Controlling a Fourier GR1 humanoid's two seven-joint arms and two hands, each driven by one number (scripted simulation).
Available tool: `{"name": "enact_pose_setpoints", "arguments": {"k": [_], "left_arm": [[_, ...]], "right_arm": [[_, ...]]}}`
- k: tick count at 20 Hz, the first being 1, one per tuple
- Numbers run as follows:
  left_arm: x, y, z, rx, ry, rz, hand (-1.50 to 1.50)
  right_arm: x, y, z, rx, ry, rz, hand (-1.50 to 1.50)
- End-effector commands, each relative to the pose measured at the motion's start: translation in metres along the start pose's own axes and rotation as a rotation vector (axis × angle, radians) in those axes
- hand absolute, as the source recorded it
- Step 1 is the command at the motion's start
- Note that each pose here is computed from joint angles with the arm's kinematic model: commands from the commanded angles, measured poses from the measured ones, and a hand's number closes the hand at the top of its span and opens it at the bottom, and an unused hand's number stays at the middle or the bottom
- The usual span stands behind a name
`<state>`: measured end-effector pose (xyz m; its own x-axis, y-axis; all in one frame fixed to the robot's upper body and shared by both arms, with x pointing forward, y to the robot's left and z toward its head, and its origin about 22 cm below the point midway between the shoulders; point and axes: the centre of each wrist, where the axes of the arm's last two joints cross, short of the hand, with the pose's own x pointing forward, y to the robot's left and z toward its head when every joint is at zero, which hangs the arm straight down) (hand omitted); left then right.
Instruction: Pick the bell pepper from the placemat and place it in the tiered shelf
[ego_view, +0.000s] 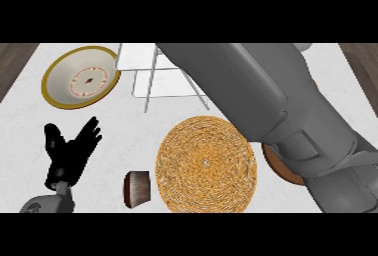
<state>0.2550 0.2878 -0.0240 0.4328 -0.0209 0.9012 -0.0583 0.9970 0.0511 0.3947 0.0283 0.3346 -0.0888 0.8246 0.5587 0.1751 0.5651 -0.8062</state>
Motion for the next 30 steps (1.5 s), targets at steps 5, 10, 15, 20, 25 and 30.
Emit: {"name": "enact_pose_setpoints", "arguments": {"k": [5,10,15,20,25,30], "left_arm": [[0.003,0.012,0.005,-0.010,0.003,-0.011,0.00],[-0.004,0.010,0.003,-0.014,-0.003,0.002,0.00],[0.011,0.000,-0.005,-0.002,-0.006,-0.002,0.00],[-0.006,-0.010,-0.008,0.025,-0.011,-0.016,0.00],[-0.003,-0.012,0.002,0.006,-0.002,-0.013,0.00],[-0.011,0.014,-0.002,-0.006,0.002,-0.010,0.00]], "right_arm": [[-0.023,0.024,-0.020,-0.038,0.009,0.025,1.50],[-0.046,0.032,-0.031,-0.041,-0.004,0.024,1.50],[-0.040,0.028,-0.033,-0.027,-0.050,-0.005,1.50],[-0.044,0.040,-0.030,0.002,-0.062,-0.019,1.50],[-0.041,0.032,-0.033,-0.048,-0.008,-0.072,1.50],[-0.043,0.018,-0.038,-0.118,0.046,-0.252,-1.50]]}}
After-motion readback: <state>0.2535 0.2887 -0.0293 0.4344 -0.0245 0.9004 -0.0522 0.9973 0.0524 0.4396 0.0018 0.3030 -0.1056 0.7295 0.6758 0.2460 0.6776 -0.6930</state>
